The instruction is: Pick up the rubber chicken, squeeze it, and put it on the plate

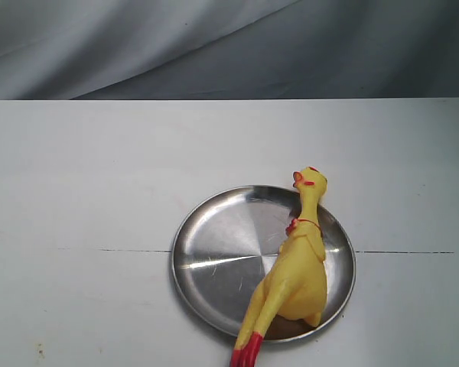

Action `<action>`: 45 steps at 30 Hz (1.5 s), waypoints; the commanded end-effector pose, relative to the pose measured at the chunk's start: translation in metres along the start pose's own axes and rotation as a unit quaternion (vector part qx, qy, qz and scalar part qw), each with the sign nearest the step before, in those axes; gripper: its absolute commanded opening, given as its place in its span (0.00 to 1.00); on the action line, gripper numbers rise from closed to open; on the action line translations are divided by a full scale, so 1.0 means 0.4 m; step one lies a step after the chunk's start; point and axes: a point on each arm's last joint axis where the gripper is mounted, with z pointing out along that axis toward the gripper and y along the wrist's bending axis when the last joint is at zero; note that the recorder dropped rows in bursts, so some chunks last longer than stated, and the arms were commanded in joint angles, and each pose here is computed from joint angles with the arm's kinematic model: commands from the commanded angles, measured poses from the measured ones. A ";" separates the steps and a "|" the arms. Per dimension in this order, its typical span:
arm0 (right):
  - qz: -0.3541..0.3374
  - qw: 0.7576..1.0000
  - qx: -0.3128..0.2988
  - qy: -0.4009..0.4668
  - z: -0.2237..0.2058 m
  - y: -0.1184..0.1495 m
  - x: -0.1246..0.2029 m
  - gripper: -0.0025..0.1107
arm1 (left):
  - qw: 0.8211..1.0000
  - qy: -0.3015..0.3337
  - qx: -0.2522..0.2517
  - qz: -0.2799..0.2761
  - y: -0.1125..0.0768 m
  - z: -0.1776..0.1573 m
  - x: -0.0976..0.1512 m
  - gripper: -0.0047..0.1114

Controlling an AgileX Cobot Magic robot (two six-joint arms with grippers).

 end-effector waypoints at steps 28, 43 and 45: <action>-0.027 0.993 0.006 0.119 0.066 -0.009 0.259 0.02 | 1.000 0.000 0.000 -0.005 0.000 0.001 0.003 0.04; -0.027 0.993 0.006 0.119 0.066 -0.009 0.259 0.02 | 1.000 0.000 0.000 -0.005 0.000 0.001 0.003 0.04; -0.027 0.993 0.006 0.119 0.066 -0.009 0.259 0.02 | 1.000 0.000 0.000 -0.005 0.000 0.001 0.003 0.04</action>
